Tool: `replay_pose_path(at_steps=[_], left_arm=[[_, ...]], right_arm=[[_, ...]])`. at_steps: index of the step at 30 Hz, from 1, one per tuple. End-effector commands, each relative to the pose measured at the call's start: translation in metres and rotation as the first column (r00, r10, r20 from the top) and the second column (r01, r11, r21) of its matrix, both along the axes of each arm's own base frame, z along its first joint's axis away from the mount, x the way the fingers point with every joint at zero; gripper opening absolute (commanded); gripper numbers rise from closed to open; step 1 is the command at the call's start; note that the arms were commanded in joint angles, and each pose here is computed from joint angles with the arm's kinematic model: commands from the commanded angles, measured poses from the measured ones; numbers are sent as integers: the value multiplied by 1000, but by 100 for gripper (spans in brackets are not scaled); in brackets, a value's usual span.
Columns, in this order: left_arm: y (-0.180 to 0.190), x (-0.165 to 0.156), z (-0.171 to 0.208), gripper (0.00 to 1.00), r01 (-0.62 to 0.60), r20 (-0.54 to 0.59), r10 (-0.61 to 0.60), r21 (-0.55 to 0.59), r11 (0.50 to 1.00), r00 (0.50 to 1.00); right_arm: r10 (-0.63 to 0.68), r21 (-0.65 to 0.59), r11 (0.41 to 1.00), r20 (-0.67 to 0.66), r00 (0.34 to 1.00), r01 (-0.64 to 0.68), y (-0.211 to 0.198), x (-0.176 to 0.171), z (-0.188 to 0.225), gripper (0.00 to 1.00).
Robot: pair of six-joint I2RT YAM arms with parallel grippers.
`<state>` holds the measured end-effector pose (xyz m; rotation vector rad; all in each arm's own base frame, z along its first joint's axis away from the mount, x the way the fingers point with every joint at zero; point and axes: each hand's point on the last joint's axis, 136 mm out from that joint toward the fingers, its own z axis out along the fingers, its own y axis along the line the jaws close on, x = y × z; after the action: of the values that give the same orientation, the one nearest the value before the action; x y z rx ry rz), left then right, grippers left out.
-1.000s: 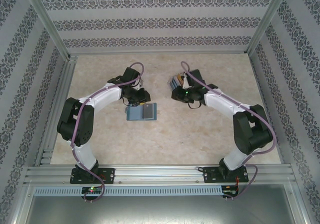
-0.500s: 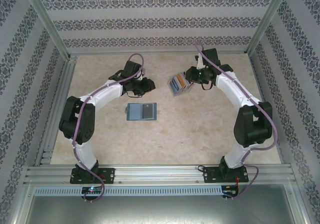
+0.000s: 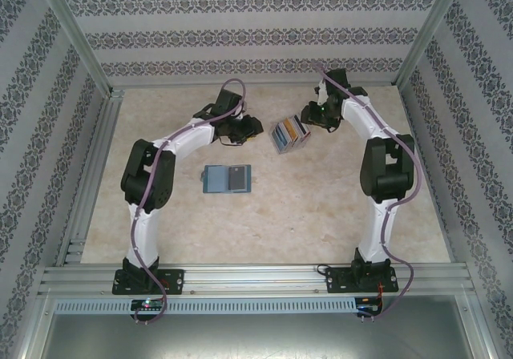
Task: Put the credit cards into the card holder
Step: Pick up the credit card from the storage box.
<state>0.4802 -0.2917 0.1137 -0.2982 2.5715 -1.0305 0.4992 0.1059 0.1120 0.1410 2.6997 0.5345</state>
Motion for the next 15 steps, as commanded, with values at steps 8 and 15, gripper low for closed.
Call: replay_pose_path(at_steps=[8, 15], left_arm=[[-32, 14, -17, 34, 40, -39, -41, -39, 998, 998], [-44, 15, -27, 35, 55, -57, -58, -51, 997, 997]], right_arm=[[51, 74, 996, -49, 998, -47, 13, 16, -11, 46], [71, 117, 991, -57, 996, -64, 21, 13, -10, 46]])
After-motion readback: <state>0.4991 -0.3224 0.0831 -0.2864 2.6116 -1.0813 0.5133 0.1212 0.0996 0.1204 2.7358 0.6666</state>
